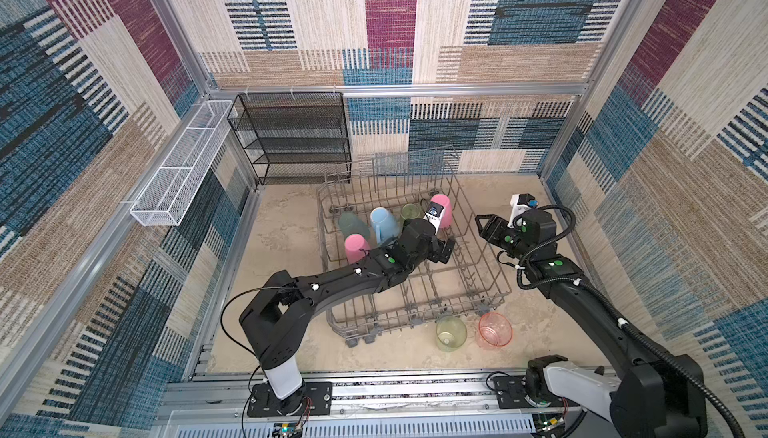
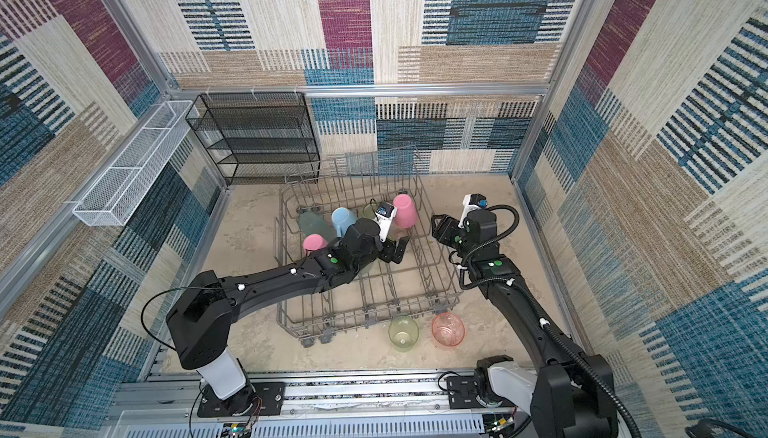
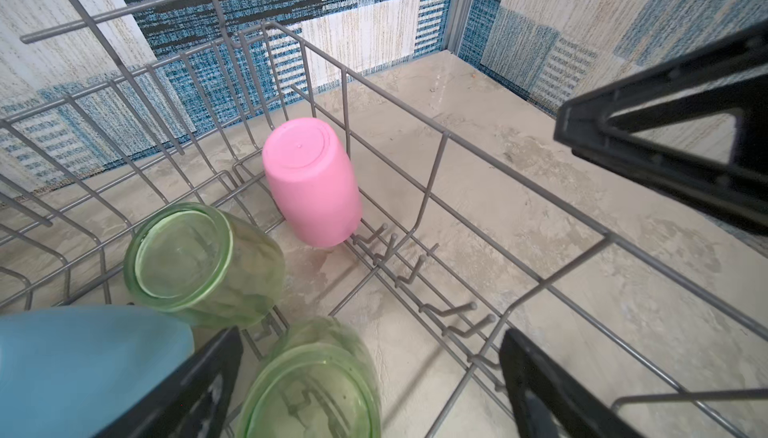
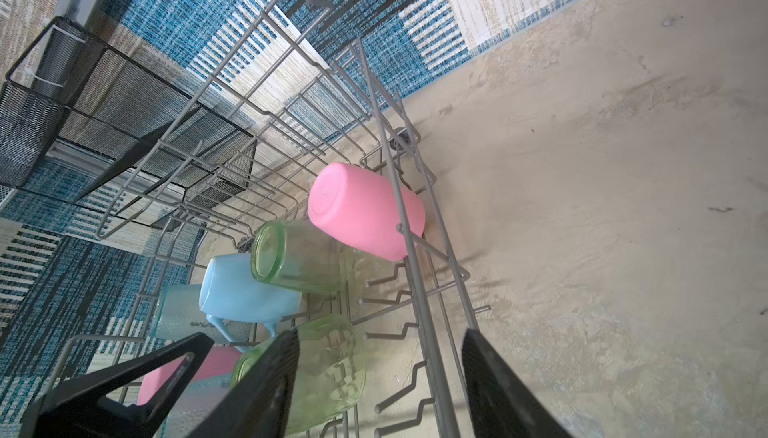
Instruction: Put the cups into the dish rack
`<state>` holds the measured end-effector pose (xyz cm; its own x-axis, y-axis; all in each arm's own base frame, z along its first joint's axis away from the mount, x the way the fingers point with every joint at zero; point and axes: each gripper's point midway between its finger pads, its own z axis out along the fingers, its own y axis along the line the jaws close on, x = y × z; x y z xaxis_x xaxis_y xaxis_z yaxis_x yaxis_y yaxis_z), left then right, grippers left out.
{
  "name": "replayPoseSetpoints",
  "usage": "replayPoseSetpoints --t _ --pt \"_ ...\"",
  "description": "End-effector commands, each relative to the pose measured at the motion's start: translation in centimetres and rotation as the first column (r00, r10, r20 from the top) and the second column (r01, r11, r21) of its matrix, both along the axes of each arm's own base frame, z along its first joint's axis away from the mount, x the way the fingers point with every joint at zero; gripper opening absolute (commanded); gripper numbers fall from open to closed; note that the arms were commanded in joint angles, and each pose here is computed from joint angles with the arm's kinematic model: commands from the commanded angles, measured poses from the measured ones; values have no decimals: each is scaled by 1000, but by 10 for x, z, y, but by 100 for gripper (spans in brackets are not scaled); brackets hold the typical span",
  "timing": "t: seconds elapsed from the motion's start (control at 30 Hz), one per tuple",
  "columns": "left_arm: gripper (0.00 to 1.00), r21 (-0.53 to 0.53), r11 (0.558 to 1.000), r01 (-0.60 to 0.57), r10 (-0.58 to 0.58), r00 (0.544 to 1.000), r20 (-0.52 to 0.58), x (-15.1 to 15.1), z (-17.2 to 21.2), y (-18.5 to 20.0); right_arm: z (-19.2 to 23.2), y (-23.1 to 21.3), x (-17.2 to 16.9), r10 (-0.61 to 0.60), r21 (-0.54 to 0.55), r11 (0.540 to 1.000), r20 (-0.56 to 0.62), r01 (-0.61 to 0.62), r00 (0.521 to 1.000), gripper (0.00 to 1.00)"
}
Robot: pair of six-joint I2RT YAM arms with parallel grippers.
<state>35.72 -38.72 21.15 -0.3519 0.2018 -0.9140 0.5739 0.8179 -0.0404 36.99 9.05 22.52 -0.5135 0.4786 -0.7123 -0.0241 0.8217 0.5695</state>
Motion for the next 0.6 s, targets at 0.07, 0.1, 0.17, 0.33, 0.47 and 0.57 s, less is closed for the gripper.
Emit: replayPoseSetpoints --t 0.07,0.1,0.17,0.33,0.47,0.57 --pt "100 5 999 40 -40 998 -56 -9 13 -2 2 -5 -4 -5 -50 999 -30 3 1000 66" --pt "100 10 999 42 -41 997 -60 -9 16 -1 2 -6 -5 -7 -56 998 -35 5 999 66" --pt "100 20 998 52 -51 996 -70 -12 22 0 3 -8 -7 -12 -69 998 -46 9 999 66" --pt "100 30 997 72 -69 992 -106 -18 40 6 7 -11 -14 -11 -108 994 -73 3 997 67" --pt "100 44 996 79 -72 985 -156 -21 52 17 10 -14 -19 -11 -145 989 -94 -3 996 67" --pt "100 53 996 70 -57 975 -214 -23 55 33 11 -16 -23 -5 -173 985 -111 -15 994 65"
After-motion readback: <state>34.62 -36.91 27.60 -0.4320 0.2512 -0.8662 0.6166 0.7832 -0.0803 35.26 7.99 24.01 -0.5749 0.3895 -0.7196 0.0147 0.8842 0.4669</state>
